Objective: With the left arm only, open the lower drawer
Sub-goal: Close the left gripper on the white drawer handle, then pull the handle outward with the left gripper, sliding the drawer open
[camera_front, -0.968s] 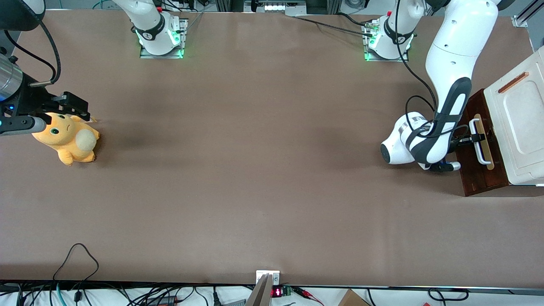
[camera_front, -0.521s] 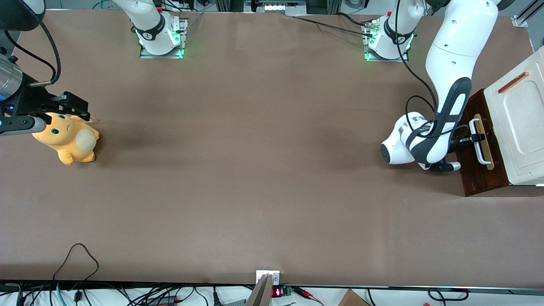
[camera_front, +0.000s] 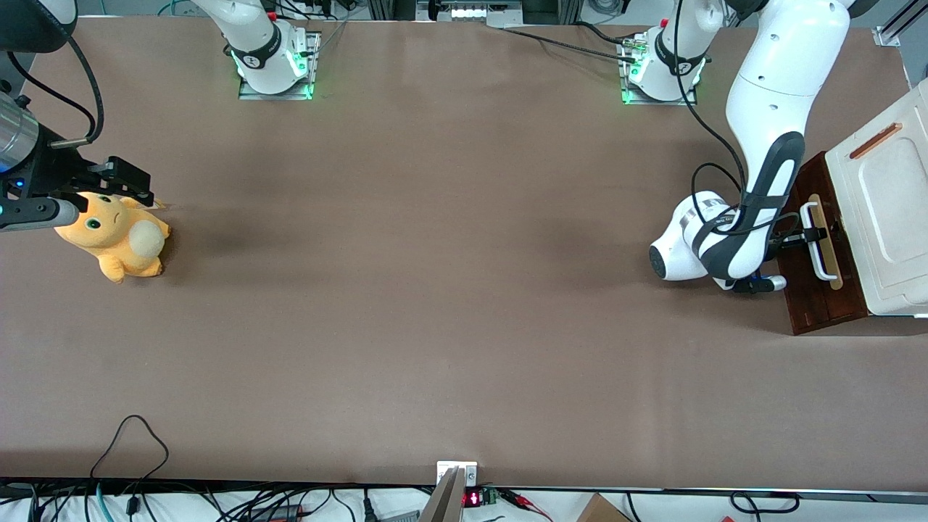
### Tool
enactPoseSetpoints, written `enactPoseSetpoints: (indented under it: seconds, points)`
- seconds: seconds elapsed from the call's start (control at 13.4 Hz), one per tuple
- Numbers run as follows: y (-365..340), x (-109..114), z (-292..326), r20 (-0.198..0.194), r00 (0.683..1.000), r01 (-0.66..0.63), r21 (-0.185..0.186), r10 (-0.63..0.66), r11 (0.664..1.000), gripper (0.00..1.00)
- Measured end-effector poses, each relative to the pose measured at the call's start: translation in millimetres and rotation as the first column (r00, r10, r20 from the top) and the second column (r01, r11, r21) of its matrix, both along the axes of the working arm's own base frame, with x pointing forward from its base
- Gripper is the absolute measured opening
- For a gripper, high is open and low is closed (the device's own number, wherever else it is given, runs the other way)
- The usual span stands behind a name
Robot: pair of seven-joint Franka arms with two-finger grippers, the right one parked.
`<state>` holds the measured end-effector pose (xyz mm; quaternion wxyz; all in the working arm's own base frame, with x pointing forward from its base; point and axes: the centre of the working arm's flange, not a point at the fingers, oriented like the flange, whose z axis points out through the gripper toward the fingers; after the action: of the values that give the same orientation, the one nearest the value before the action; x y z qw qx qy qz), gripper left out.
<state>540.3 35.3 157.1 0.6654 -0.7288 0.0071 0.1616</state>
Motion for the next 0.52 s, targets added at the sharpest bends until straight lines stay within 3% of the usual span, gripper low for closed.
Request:
enactPoseSetpoints:
  seconds: [0.52]
  points:
    - [-12.6, -1.9, 0.3, -0.002, 1.000, -0.006, -0.004, 0.006, 1.000, 0.23]
